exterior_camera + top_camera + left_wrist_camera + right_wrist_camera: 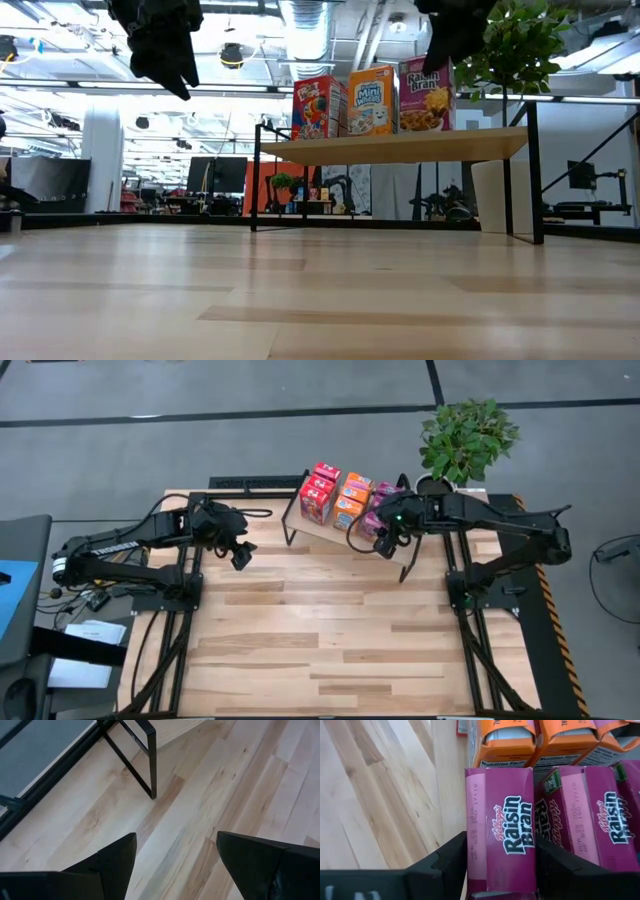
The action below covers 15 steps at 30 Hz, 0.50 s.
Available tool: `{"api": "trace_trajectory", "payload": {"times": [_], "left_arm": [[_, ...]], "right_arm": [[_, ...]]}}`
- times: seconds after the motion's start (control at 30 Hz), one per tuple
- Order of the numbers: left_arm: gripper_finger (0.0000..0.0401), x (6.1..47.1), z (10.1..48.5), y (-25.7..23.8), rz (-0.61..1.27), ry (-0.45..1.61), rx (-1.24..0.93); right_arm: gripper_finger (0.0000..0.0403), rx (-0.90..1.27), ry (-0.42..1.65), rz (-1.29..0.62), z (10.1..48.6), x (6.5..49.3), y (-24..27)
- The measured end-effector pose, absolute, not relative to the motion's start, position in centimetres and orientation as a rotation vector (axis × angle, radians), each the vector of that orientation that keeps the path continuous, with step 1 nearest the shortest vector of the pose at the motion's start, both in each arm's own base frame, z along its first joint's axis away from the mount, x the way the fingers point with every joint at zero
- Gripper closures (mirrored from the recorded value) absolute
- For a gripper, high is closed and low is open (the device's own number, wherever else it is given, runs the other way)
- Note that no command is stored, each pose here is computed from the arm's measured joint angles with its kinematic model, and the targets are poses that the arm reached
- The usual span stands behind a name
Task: Stack cereal on shelf
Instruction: Put the purple cereal box on the shelf aligned with the other purple cereal boxes
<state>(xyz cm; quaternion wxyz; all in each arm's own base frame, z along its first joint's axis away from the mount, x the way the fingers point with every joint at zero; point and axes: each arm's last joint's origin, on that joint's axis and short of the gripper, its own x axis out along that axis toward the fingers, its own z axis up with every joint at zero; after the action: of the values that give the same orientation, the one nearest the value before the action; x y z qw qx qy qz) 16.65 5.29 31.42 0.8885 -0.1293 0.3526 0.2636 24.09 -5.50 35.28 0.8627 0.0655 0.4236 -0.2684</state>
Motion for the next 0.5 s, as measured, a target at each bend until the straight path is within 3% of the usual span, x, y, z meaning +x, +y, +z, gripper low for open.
{"api": "trace_trajectory", "payload": {"times": [0.5], "left_arm": [[0.0135,16.64,31.40,5.28,0.545,0.737,-0.263]], "right_arm": [[0.0167,0.166,0.856,-0.579,35.99,23.17,-5.44]]}}
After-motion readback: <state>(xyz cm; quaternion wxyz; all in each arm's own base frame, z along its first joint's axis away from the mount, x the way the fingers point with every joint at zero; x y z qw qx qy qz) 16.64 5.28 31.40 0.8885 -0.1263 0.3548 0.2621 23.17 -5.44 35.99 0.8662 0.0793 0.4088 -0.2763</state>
